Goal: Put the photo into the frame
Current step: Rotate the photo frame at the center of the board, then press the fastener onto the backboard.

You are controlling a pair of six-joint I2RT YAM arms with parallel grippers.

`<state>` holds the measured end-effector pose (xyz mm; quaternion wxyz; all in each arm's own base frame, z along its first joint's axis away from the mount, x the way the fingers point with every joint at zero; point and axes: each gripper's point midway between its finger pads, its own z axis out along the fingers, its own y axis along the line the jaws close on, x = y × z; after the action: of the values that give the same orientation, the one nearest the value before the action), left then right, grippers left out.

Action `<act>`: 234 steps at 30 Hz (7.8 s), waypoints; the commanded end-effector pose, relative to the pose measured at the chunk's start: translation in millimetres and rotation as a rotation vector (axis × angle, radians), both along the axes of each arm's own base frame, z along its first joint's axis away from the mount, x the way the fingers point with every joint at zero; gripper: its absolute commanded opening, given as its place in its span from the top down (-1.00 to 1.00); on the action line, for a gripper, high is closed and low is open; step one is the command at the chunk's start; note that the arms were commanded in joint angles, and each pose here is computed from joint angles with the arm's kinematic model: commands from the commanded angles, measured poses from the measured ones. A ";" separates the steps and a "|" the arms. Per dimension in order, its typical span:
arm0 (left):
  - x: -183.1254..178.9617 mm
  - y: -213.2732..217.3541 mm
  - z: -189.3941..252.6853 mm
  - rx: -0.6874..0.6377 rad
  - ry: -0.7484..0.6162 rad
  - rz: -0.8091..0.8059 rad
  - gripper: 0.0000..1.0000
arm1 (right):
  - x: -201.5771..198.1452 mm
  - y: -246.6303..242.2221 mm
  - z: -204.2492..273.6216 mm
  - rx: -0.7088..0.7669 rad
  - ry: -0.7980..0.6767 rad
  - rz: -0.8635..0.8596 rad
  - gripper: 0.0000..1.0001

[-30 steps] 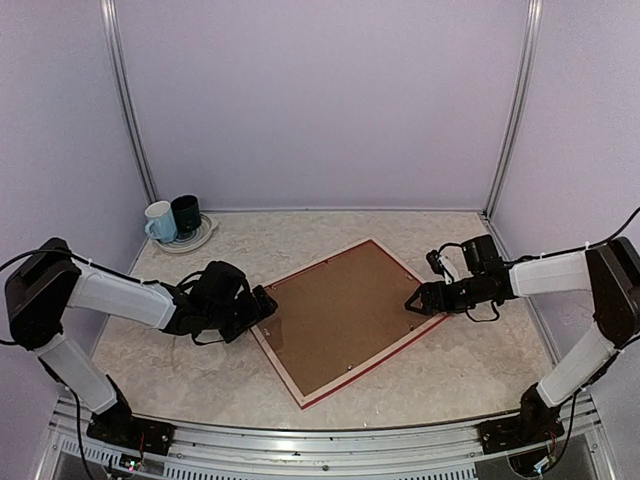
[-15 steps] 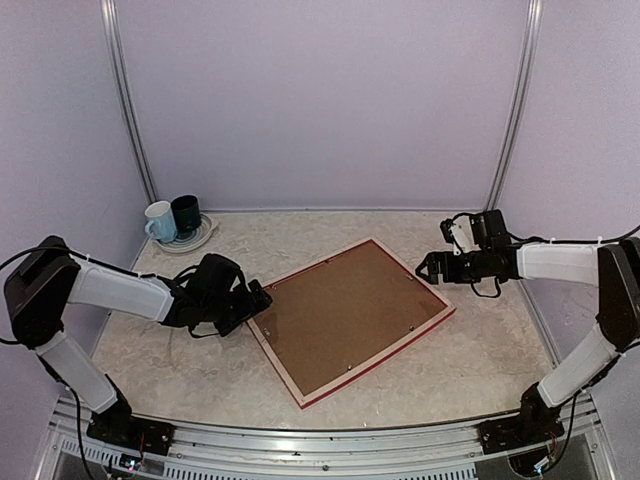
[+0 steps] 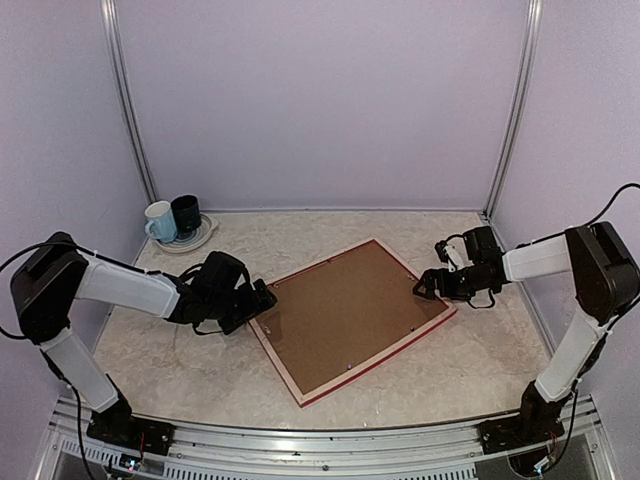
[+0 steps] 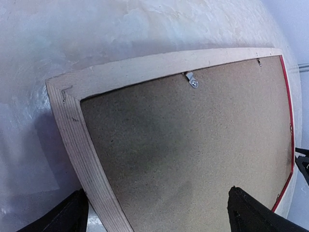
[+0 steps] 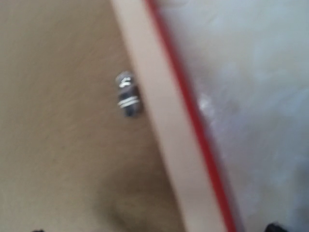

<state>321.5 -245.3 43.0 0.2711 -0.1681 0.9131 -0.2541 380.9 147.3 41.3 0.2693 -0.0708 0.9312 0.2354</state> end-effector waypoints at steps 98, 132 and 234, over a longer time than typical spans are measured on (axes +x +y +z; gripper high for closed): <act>20.3 20.7 -20.8 0.332 0.084 -0.266 -0.43 | -66.3 7.9 66.8 0.005 -0.356 -0.173 -0.94; 7.4 28.5 -35.0 0.410 0.148 -0.257 -0.17 | -67.5 8.4 69.0 0.015 -0.359 -0.171 -0.93; 15.9 31.6 -34.9 0.481 0.161 -0.319 0.36 | -67.5 9.5 66.2 0.016 -0.352 -0.168 -0.93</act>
<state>344.9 -225.0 24.8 0.2075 0.0241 0.9740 -0.0874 311.4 157.4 105.9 0.4406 -0.0349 0.8745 0.1997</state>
